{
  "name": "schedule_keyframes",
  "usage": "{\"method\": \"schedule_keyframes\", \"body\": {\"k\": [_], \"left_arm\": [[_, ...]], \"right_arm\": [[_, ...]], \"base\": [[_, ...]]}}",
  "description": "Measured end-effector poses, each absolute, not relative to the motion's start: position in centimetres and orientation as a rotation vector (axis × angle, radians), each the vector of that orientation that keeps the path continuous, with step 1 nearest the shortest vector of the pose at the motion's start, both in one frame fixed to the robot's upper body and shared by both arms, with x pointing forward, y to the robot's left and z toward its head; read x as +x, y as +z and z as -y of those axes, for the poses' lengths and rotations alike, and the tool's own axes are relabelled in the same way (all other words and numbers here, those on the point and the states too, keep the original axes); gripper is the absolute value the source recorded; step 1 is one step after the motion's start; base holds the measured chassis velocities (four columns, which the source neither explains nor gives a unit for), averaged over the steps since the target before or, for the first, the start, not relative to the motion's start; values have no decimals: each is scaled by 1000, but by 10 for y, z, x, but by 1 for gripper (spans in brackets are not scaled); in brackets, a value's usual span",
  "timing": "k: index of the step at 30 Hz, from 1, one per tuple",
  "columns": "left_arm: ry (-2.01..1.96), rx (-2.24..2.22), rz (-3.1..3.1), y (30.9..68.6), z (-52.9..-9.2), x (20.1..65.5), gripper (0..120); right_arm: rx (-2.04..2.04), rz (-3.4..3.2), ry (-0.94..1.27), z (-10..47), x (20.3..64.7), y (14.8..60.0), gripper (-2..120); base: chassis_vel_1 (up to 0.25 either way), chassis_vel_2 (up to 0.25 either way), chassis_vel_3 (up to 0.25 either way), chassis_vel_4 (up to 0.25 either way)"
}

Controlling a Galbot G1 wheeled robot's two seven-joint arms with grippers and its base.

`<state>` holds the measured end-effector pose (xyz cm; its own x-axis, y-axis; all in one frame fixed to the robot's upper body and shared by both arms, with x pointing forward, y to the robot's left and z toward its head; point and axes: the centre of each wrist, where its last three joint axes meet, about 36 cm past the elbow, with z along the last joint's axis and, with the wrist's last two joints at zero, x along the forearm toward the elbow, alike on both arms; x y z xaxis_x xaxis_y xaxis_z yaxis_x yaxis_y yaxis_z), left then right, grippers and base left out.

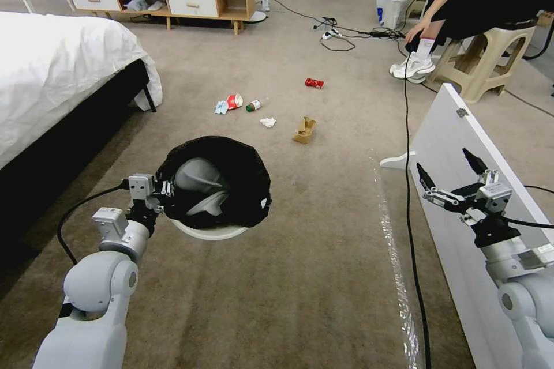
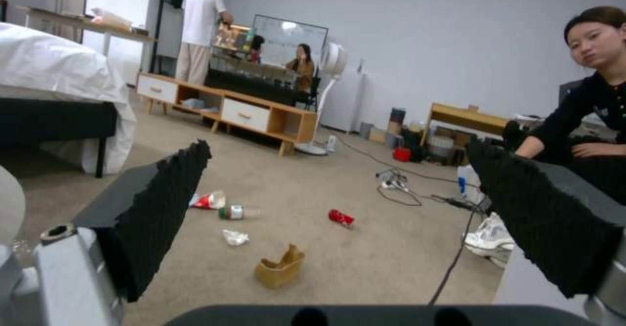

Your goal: Pick up the trash bin and place the garbage on the floor into it.

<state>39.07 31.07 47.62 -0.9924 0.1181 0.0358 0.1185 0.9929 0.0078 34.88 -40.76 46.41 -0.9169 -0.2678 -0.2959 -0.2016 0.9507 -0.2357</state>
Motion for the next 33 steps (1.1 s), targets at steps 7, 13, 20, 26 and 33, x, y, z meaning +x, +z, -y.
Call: {"method": "schedule_keyframes", "body": {"k": [7,13,20,26,33], "left_arm": [[-14,-184,3102,476,-310,391,2],[-13,-183,3102,476,-311,391,2],[-13,-182,3102,476,-311,391,2],[-13,-182,3102,476,-311,392,2],[-11,-182,3103,476,-311,392,2]], "right_arm": [[-339,-2776,-288,407,349,464,100],[-339,-2775,-289,407,349,464,100],[-340,-2775,-289,407,348,464,100],[-341,-2773,-290,407,348,464,100],[-343,-2772,-291,407,349,465,100]], "base": [[0,0,0,0],[0,0,0,0],[0,0,0,0],[0,0,0,0],[0,0,0,0]]}}
